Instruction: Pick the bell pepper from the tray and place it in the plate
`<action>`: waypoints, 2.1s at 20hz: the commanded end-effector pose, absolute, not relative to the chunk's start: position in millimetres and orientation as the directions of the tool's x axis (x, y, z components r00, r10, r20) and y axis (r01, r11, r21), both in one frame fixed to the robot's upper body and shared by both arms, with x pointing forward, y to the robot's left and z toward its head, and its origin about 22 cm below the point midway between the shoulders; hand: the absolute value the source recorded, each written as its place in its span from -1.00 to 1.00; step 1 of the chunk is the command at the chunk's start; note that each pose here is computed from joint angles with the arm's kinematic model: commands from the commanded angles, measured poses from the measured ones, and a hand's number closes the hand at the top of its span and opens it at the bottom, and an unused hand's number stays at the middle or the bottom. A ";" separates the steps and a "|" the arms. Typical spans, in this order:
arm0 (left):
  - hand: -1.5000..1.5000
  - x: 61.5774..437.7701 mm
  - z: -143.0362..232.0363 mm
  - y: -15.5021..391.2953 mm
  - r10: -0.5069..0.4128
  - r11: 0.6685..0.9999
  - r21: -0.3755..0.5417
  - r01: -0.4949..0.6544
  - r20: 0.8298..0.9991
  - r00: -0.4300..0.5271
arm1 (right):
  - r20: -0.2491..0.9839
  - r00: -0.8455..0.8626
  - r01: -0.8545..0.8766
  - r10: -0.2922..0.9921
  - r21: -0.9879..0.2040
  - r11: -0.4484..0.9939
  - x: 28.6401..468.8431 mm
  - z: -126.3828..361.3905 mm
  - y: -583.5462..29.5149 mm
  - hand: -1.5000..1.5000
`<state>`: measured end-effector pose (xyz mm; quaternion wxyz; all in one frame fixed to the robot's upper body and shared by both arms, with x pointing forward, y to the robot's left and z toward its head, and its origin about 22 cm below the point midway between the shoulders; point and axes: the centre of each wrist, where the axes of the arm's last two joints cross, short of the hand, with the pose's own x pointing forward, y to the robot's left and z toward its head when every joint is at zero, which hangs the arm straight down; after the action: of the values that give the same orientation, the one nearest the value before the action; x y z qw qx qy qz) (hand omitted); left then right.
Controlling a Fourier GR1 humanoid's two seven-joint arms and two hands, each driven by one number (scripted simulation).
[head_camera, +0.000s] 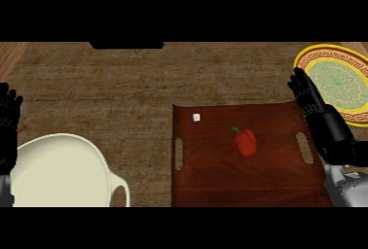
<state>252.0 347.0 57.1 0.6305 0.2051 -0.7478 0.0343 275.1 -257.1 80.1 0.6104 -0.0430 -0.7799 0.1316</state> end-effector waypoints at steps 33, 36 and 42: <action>0.00 248.5 -14.1 314.5 -0.199 0.980 0.200 -0.019 0.979 0.048 | 0.529 0.140 0.059 0.837 -0.848 0.526 214.3 33.3 -154.5 -1.00; 0.00 235.0 -33.1 296.2 -0.199 0.980 0.200 -0.010 0.978 0.055 | 0.501 0.191 0.001 0.844 -0.860 0.510 207.8 59.2 -149.8 -1.00; 0.00 247.5 -23.6 298.0 -0.189 0.982 0.190 -0.011 0.981 0.052 | 0.457 0.300 -0.087 0.837 -0.861 0.501 223.8 83.8 -155.9 -1.00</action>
<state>254.4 302.9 -15.5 0.7074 0.0788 -0.6995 -0.0641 219.2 -143.7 67.3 0.6916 -0.3702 -0.5371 0.3101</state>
